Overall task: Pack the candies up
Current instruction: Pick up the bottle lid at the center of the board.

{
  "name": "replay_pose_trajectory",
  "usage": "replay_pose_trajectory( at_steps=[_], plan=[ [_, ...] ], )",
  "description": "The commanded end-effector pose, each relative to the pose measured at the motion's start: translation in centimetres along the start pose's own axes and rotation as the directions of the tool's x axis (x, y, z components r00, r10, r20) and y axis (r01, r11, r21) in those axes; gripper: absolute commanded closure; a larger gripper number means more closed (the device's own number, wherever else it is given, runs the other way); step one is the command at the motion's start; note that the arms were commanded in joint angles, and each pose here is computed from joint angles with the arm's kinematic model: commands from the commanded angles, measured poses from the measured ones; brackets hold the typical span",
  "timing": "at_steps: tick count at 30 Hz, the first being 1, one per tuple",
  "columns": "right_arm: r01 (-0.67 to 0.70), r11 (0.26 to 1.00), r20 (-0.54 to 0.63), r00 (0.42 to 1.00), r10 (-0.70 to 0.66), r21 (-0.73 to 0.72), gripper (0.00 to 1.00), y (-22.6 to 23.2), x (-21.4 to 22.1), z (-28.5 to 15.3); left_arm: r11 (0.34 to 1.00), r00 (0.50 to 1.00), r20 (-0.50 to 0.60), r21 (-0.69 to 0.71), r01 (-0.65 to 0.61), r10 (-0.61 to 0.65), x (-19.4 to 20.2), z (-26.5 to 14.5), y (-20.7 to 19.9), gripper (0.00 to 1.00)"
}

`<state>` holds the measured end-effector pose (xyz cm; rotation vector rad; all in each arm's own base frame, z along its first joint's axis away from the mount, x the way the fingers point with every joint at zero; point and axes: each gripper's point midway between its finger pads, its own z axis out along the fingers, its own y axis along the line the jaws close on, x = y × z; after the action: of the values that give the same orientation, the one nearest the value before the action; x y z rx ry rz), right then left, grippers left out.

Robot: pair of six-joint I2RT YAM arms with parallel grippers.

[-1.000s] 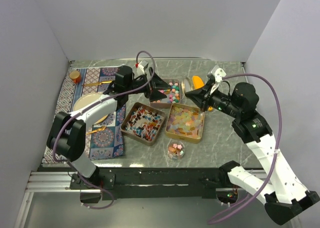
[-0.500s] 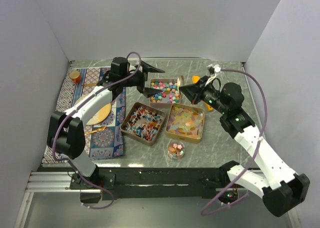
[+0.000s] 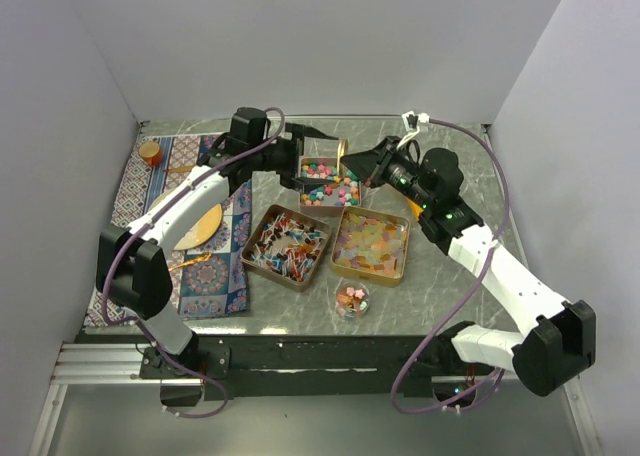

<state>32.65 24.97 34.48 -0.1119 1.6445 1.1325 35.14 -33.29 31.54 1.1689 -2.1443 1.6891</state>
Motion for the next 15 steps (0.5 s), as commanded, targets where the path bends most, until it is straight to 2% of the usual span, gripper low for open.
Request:
replay_pose_trajectory(
  at_steps=[1,15],
  plan=[
    [0.018,0.995,0.096,0.995,-0.009,-0.094,1.0,3.7,-3.3,0.7,0.999,0.999,-0.021,0.009,0.033,-0.033,0.3,-0.1,-0.9,0.02],
    [0.025,0.992,0.047,0.999,-0.019,-0.125,1.0,5.1,-1.7,1.2,0.998,0.999,-0.009,0.049,0.036,-0.035,-1.0,-1.7,-1.3,0.06]
  ],
)
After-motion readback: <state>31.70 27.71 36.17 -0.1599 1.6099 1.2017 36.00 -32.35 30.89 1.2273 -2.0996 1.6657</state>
